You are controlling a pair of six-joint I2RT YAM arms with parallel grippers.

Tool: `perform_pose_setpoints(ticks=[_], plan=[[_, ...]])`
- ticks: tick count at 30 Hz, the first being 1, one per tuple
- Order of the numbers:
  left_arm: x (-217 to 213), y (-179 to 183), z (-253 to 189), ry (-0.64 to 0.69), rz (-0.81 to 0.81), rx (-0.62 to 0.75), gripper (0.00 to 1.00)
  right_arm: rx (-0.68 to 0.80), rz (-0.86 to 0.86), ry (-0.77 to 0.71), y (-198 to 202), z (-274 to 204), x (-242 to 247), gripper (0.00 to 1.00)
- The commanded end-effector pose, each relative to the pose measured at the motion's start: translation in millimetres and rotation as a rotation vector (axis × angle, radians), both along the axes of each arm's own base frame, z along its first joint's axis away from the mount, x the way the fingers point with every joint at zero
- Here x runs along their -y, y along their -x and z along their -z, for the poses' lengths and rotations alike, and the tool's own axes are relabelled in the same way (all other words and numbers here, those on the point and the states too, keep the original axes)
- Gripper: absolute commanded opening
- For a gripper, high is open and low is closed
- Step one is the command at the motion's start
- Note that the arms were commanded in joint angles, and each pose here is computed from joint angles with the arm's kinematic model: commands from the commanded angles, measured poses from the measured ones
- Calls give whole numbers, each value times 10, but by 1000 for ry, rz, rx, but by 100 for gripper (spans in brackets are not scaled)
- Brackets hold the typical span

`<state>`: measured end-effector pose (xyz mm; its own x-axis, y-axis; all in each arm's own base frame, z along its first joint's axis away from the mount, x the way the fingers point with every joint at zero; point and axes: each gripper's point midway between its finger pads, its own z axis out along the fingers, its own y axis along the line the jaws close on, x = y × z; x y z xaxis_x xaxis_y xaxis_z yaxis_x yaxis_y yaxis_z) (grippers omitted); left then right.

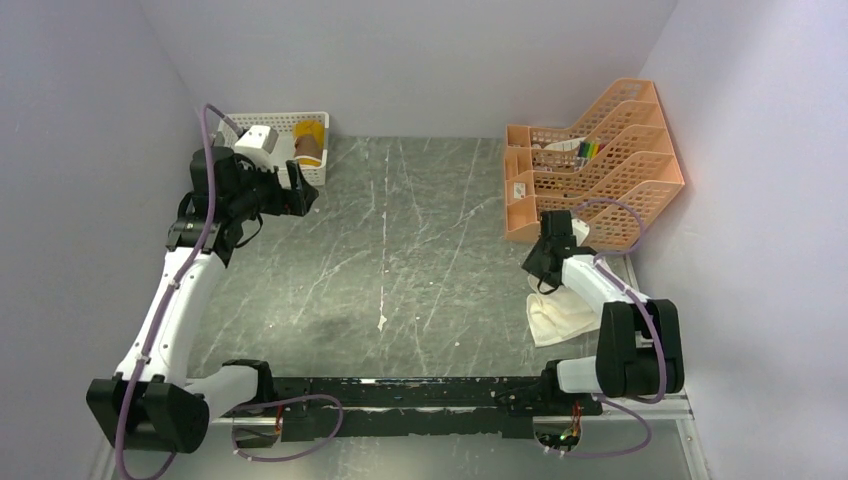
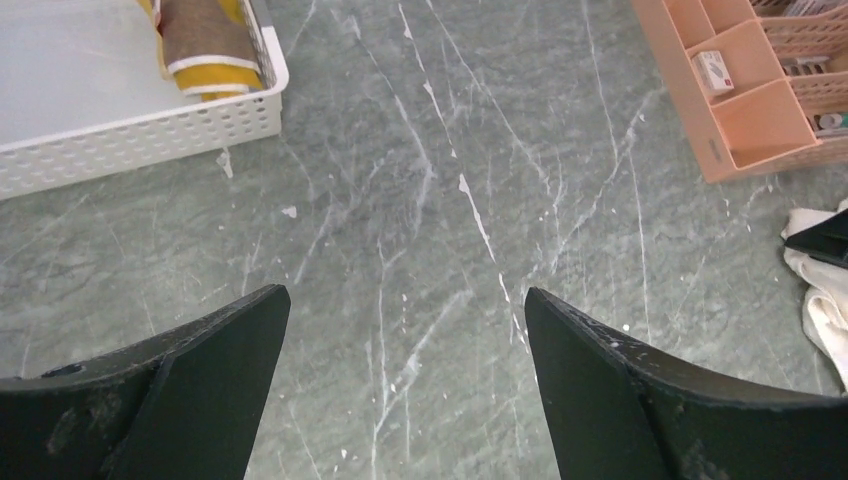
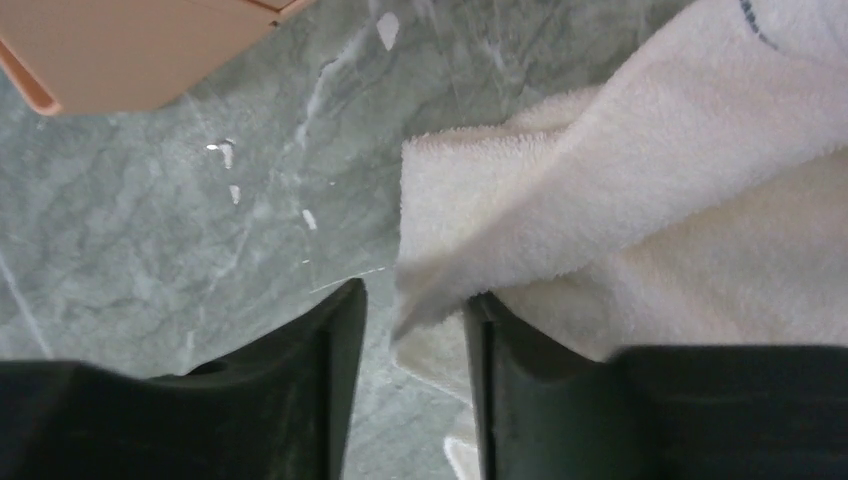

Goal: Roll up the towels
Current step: Pick up the towel at the corner of the board, then place the towel at the center of the board.

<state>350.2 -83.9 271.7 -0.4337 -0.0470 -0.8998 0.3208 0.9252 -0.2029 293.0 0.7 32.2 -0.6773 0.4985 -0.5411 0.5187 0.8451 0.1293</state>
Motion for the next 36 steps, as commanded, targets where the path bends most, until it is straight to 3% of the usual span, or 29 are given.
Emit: perform_pose_setpoints(ticks=[1, 2, 3, 7, 9, 14, 19, 22, 25, 28, 31, 32, 35, 36], plan=[[38, 187, 258, 0, 34, -92, 100, 82, -21, -35, -120, -142, -143, 27], [45, 222, 288, 0, 41, -104, 100, 91, -30, -41, -130, -169, -181, 9], [42, 253, 302, -2, 42, -110, 100, 108, -40, -45, -147, -214, -238, 0], [-72, 330, 206, -34, -10, -90, 100, 236, -124, -17, -270, -577, -699, 0], [-154, 327, 86, -23, -47, -69, 100, 315, -219, -28, -385, -845, -1177, 0], [-506, 265, -267, 90, -182, -34, 100, 572, -537, -29, -654, -2075, -2885, 0], [-841, 339, -864, 140, -301, 87, 99, 841, -703, -161, -772, -3451, -3913, 0], [-931, 429, -1225, 116, -337, 153, 99, 946, -707, -175, -810, -4013, -3954, 0], [-924, 462, -1374, 112, -334, 170, 99, 1004, -678, -155, -766, -4296, -3693, 0], [-879, 455, -1387, 138, -316, 170, 99, 991, -618, -153, -811, -4210, -3157, 0], [-777, 431, -1272, 178, -266, 145, 99, 863, -567, -131, -817, -3510, -2544, 2], [-749, 422, -1198, 191, -252, 128, 99, 850, -549, -126, -755, -3419, -2363, 14], [-690, 406, -863, 214, -221, 59, 99, 652, -546, -12, -447, -2426, -1958, 73], [-688, 412, -730, 214, -221, 30, 99, 600, -547, 25, -345, -2193, -1841, 85]])
